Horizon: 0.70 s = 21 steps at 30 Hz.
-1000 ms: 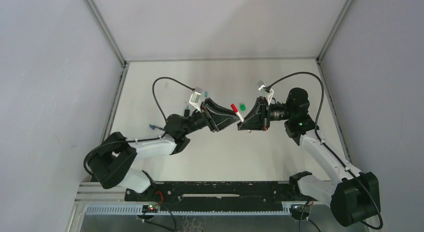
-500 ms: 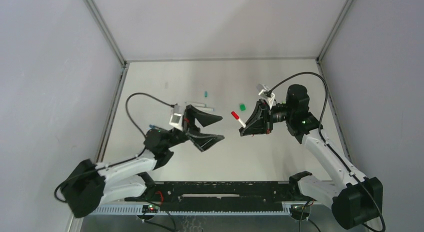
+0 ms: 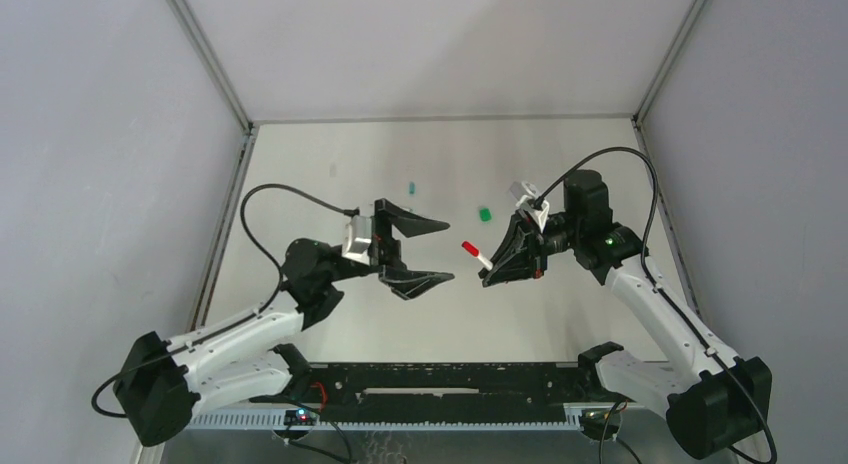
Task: Insert the pens into the pen caps
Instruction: Press the pen cap onto the pen.
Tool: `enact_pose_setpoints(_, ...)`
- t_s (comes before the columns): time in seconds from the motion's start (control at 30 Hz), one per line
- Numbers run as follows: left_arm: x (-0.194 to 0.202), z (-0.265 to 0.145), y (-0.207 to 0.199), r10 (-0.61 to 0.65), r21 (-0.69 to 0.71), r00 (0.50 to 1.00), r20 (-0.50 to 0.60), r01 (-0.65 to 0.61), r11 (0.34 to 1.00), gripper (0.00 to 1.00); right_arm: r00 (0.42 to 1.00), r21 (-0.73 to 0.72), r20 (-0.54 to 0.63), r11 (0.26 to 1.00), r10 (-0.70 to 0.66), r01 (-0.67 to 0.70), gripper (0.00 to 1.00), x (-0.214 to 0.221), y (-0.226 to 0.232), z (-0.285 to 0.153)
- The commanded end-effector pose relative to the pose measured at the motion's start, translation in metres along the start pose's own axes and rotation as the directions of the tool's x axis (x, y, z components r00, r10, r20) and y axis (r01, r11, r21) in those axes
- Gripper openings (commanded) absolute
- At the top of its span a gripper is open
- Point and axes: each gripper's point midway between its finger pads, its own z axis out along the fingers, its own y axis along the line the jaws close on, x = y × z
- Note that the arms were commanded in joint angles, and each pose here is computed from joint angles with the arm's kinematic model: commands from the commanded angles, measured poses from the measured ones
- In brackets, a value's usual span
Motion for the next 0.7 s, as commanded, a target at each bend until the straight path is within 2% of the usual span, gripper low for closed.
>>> enact_pose_setpoints(0.0, -0.013, 0.020, 0.003, 0.056, 0.074, 0.998, -0.005, -0.055, 0.996, 0.88, 0.998, -0.026, 0.000, 0.998, -0.055, 0.055, 0.00, -0.006, 0.005, 0.002)
enact_pose_setpoints(0.23, -0.018, 0.034, 0.004, 0.066, 0.141, 0.998, -0.013, -0.063, 0.988, 0.71, 0.998, -0.034, -0.002, 0.998, -0.055, 0.055, 0.00, -0.006, 0.006, 0.003)
enact_pose_setpoints(0.67, -0.018, 0.041, -0.010, 0.009, 0.265, 1.000, -0.010, -0.006, 0.964, 0.46, 0.998, -0.034, -0.003, 0.998, -0.056, 0.056, 0.00, -0.005, 0.006, 0.003)
